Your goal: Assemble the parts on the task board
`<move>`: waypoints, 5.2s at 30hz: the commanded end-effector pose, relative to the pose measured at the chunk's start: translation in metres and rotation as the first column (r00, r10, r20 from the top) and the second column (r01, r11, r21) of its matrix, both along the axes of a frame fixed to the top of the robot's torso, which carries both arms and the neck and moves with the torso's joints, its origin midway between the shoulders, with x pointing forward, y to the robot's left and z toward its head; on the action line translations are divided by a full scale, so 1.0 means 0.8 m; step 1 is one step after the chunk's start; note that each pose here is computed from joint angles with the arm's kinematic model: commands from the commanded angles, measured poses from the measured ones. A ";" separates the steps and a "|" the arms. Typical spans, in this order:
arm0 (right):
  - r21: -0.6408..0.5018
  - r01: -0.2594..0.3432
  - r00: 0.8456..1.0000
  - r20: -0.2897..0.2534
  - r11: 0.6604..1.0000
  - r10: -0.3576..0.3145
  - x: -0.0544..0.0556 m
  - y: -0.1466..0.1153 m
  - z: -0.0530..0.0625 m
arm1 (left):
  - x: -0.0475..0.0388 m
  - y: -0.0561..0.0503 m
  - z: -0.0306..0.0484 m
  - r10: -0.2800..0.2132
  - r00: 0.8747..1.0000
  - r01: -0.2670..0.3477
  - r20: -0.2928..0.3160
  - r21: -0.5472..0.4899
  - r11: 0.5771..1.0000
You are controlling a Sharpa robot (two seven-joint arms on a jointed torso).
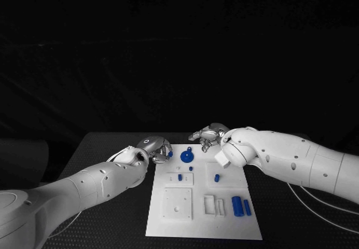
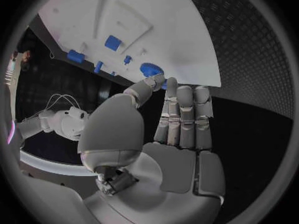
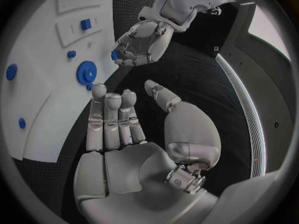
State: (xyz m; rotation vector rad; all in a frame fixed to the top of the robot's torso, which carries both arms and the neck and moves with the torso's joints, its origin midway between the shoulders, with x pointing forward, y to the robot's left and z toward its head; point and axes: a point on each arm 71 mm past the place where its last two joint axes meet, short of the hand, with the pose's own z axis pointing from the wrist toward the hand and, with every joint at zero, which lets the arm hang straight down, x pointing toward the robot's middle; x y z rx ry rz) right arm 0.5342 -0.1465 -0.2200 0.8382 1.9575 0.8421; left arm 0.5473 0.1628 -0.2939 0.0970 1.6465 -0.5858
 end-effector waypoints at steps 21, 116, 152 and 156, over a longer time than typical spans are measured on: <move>0.041 0.045 0.993 -0.115 0.998 -0.040 -0.011 0.014 -0.027 | -0.034 -0.026 0.0692 -0.100 0.995 0.099 -0.001 -0.122 0.988; 0.075 -0.008 0.998 -0.063 0.997 0.013 -0.021 0.010 -0.032 | -0.043 -0.045 0.0792 -0.129 0.992 0.127 -0.010 -0.138 0.982; -0.253 -0.445 0.878 0.065 0.859 0.474 -0.035 0.015 -0.021 | -0.052 0.000 0.1056 -0.302 0.847 0.039 -0.437 -0.517 0.855; -0.268 -0.463 0.866 0.065 0.845 0.495 -0.040 0.018 -0.020 | -0.054 -0.001 0.1079 -0.275 0.881 0.080 -0.385 -0.452 0.888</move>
